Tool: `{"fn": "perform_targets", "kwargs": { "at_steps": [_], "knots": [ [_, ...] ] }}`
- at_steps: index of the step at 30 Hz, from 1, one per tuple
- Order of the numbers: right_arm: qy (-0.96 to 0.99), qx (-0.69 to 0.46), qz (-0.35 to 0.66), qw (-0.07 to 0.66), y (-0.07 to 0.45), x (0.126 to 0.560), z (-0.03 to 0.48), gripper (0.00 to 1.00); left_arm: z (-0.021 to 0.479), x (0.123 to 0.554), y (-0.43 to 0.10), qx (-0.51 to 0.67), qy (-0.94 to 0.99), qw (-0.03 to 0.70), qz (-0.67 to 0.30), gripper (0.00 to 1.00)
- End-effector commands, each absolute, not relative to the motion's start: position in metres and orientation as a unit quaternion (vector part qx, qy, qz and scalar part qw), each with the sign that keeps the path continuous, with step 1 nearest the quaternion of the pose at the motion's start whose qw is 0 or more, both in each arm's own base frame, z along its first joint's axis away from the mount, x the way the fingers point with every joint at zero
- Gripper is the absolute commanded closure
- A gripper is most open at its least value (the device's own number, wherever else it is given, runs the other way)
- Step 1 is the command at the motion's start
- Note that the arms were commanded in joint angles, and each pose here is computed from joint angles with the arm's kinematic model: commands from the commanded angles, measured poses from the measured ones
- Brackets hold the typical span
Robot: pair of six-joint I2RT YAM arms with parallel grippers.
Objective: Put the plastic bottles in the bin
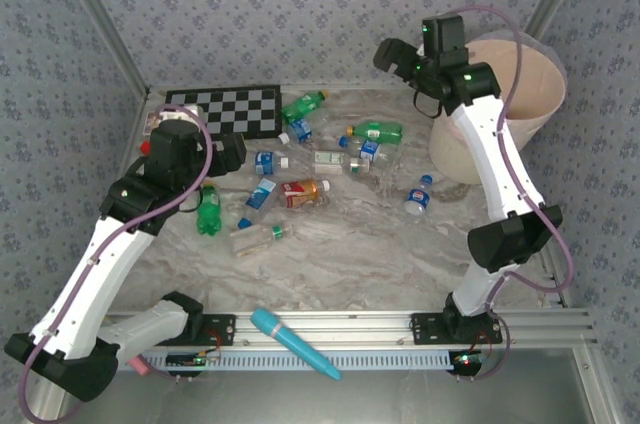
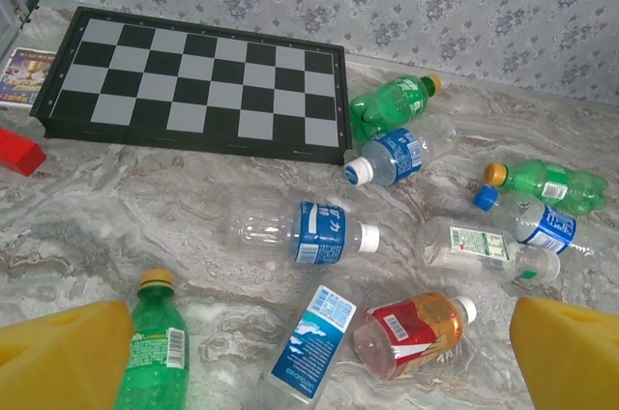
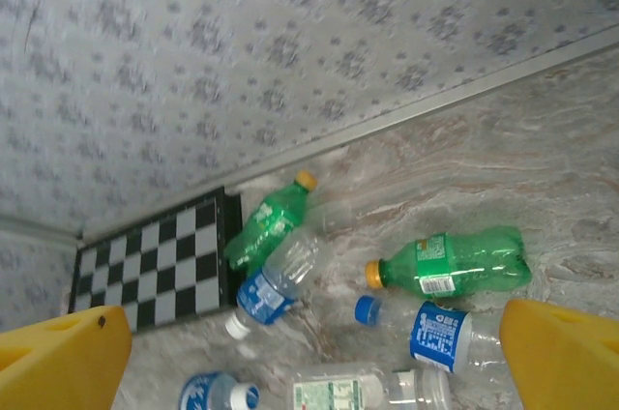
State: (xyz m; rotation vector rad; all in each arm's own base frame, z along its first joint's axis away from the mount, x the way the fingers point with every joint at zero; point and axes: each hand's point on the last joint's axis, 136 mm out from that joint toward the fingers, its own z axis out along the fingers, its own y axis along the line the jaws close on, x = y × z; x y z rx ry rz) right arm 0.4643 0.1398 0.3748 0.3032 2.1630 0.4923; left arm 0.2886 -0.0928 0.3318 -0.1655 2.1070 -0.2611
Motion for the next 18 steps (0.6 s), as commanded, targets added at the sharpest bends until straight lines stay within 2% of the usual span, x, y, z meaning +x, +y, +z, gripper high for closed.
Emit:
{"fn": "perform_targets", "kwargs": {
  "at_steps": [1, 18],
  "knots": [
    [0.902, 0.035, 0.175, 0.393, 0.165, 0.461, 0.342, 0.00, 0.341, 0.281, -0.088, -0.078, 0.860, 0.490, -0.118, 0.00],
    [0.957, -0.109, 0.153, 0.222, 0.257, 0.449, 0.193, 0.00, 0.341, 0.272, -0.104, -0.048, 0.864, 0.474, -0.163, 0.00]
  ]
}}
